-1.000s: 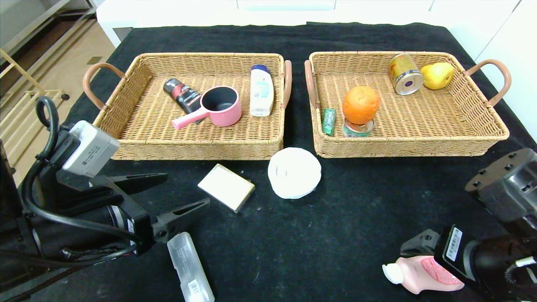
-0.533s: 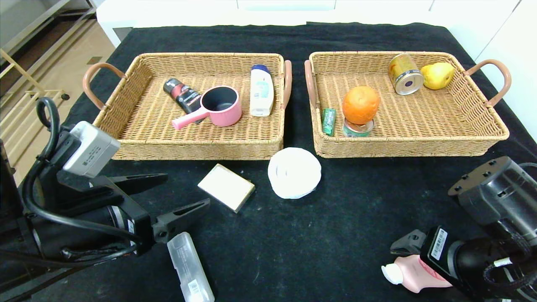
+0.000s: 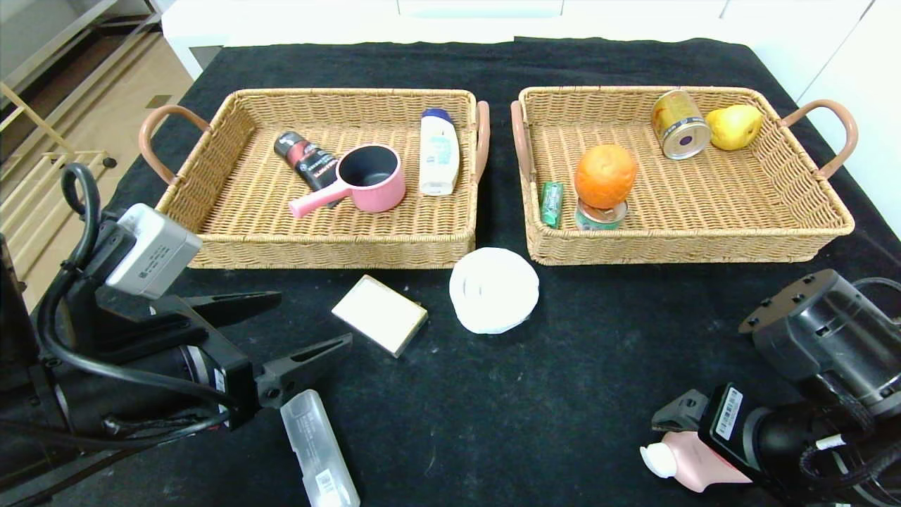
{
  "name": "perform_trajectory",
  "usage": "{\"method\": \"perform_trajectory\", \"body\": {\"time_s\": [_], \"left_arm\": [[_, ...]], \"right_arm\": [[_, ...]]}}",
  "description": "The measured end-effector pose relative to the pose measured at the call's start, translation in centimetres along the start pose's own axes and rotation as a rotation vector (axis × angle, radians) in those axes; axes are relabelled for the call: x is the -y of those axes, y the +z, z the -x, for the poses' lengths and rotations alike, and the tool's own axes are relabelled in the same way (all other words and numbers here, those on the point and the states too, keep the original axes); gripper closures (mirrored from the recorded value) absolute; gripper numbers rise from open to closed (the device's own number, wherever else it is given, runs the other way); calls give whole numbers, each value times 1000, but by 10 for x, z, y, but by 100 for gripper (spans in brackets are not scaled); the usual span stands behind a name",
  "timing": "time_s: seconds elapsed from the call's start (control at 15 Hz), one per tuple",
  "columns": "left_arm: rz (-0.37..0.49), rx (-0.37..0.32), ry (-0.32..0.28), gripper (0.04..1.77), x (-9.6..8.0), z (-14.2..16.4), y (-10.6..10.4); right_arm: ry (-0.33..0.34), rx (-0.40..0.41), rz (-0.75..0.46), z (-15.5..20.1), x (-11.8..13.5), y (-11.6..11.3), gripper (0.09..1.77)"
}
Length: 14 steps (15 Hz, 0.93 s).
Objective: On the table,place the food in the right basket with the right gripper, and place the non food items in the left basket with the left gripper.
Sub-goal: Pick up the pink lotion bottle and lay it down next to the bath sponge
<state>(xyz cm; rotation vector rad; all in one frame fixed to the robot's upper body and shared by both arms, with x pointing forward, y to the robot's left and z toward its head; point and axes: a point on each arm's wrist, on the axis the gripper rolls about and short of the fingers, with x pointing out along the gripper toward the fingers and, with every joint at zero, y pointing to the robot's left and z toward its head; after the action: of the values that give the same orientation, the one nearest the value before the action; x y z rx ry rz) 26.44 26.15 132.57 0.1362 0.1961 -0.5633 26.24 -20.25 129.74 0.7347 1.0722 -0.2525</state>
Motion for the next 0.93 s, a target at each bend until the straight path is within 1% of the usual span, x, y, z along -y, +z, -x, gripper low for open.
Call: {"method": "perform_trajectory", "body": {"time_s": [0.4,0.47,0.6,0.73,0.8,0.93], "left_arm": [[0,0,0,9,0,0,0],[0,0,0,9,0,0,0],[0,0,0,9,0,0,0],[-1,0,0,9,0,0,0],[0,0,0,9,0,0,0],[0,0,0,9,0,0,0]], "right_arm": [[-22,-4,2,-6,-2,0,15],[-24,-4,1,-7,-2,-1,25],[-27,-6,0,-8,-2,-1,60],[-30,-8,0,-9,-2,-1,85],[-32,-8,1,-10,-2,-1,92],[-36,-10,2,-11,-2,-1,97]]}}
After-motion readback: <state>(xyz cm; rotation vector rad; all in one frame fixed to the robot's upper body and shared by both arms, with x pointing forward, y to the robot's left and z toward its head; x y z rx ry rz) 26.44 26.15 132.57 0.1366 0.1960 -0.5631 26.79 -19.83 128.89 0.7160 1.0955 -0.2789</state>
